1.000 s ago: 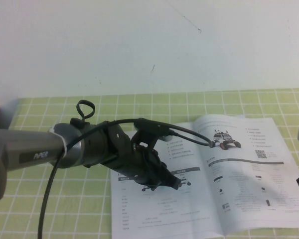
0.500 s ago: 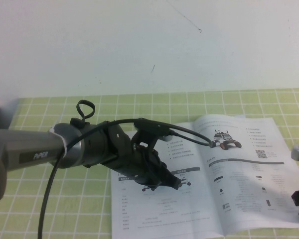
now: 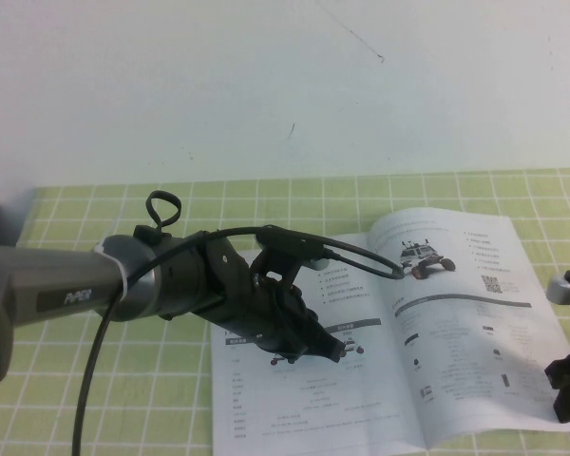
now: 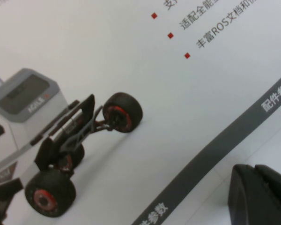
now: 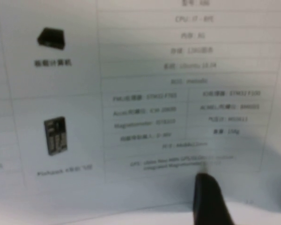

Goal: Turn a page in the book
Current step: Open the closed book

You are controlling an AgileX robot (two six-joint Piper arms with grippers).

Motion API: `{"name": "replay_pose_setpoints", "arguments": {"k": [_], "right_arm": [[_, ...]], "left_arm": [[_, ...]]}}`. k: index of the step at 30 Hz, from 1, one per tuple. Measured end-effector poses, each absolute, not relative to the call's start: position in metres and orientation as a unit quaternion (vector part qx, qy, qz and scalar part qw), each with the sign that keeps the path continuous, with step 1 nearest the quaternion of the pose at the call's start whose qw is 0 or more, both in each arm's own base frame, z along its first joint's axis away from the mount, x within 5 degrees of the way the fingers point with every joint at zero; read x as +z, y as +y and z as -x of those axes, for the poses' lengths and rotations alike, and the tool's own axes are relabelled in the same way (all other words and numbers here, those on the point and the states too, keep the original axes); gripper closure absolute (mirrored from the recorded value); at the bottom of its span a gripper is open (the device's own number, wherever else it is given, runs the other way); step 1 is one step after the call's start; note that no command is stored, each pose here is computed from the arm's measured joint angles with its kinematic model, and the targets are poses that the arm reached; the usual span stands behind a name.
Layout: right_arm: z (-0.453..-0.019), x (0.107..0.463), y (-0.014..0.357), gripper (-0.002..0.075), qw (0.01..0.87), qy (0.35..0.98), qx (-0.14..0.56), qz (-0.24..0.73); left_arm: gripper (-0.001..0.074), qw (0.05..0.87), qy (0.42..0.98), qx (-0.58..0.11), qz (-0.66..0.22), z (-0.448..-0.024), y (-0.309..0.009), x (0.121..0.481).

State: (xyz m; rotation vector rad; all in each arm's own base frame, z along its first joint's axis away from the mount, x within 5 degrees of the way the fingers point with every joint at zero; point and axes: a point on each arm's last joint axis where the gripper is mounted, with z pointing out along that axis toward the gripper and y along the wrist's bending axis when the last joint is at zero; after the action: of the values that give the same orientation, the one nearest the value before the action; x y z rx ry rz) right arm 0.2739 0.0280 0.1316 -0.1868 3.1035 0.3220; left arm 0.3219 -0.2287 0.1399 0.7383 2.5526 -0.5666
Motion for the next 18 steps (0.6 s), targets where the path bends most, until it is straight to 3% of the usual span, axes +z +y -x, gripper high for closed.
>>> {"name": "replay_pose_setpoints", "arguments": {"k": [18], "right_arm": [[-0.285, 0.136, 0.048, 0.0383, 0.071, 0.973, 0.214, 0.052]], "left_arm": [[0.0738, 0.211, 0.919, -0.204, -0.265, -0.322, -0.229, 0.140]]}}
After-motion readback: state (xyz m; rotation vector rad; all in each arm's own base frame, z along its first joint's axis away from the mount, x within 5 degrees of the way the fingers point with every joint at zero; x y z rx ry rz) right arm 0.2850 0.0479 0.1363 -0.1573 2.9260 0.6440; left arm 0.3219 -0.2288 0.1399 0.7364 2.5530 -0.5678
